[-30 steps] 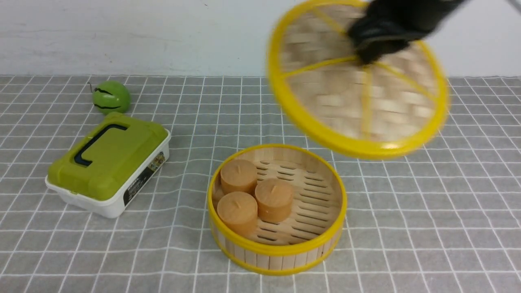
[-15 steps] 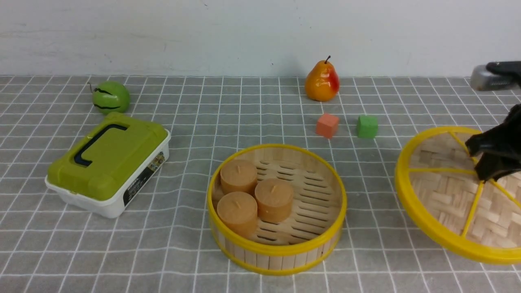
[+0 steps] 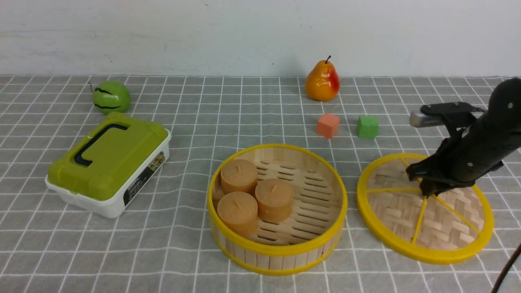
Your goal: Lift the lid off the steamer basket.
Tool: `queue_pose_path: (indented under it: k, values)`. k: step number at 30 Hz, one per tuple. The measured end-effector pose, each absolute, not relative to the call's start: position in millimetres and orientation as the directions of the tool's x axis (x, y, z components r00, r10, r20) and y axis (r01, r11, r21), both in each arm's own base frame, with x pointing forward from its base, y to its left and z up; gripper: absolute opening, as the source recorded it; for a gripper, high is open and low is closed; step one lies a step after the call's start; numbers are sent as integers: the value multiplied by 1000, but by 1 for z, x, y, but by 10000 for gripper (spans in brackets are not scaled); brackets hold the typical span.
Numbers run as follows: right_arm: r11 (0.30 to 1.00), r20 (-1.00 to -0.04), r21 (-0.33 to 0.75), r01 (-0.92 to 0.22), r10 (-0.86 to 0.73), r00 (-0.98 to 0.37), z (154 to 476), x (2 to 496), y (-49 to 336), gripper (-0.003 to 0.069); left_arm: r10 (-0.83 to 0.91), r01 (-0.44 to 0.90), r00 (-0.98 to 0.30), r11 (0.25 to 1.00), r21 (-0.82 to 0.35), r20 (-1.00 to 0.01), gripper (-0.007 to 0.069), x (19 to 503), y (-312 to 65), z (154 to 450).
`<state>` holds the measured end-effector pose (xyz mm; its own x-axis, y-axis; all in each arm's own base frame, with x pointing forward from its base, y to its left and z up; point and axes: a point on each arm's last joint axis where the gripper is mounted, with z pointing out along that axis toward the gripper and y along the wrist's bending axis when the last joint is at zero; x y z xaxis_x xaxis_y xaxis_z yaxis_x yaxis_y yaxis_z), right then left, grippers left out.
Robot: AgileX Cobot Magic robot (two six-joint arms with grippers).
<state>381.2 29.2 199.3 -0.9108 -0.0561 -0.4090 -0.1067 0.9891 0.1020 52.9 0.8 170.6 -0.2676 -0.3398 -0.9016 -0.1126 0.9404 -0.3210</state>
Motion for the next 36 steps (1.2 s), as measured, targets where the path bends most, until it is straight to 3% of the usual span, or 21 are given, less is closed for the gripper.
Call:
queue_pose_path:
  k: [3, 6, 7, 9, 10, 12, 14, 16, 19, 20, 22, 24, 32, 36]
  values:
    - [988, -386, 120, -100, -47, -921, 200, 381, 31, 226, -340, -113, -268, 940, -321, -902, 239, 53, 1, 171]
    - [983, -368, 149, -106, -45, -929, 220, 381, 33, 367, -340, -113, -268, 940, -321, -902, 239, 53, 1, 171]
    - [983, -366, 149, -108, -47, -929, 221, 381, 33, 367, -340, -113, -268, 940, -321, -902, 239, 53, 1, 171]
    - [975, -421, 174, -136, -51, -906, 258, 376, 36, 456, -340, -113, -268, 940, -321, -902, 239, 53, 1, 171]
    - [973, -445, 180, -144, -50, -894, 269, 373, 37, 465, -340, -113, -268, 940, -321, -902, 239, 53, 1, 171]
    - [962, -573, 192, -197, -53, -818, 329, 350, 40, 484, -340, -113, -268, 940, -321, -902, 239, 53, 1, 171]
    - [958, -615, 189, -216, -56, -786, 347, 339, 41, 475, -340, -113, -268, 940, -321, -902, 239, 53, 1, 171]
    - [951, -698, 179, -251, -57, -714, 385, 308, 42, 405, -340, -113, -268, 940, -321, -902, 239, 53, 1, 171]
    - [949, -765, 157, -274, -59, -641, 416, 265, 40, 218, -340, -113, -268, 940, -321, -902, 239, 53, 1, 171]
    - [949, -768, 153, -277, -62, -637, 417, 262, 40, 206, -340, -113, -268, 940, -321, -902, 239, 53, 1, 171]
    - [947, -800, 129, -295, -76, -594, 426, 230, 38, 60, -340, -113, -268, 940, -321, -902, 239, 53, 1, 171]
    - [946, -807, 122, -301, -82, -584, 423, 206, 37, 1, -340, -113, -268, 940, -321, -902, 239, 53, 1, 171]
    - [938, -810, 129, -323, -88, -580, 395, 147, 35, -22, -340, -113, -268, 940, -321, -902, 239, 53, 1, 171]
    - [932, -847, 49, -359, -152, -510, 383, 126, 33, -22, -340, -113, -268, 940, -321, -902, 239, 53, 1, 171]
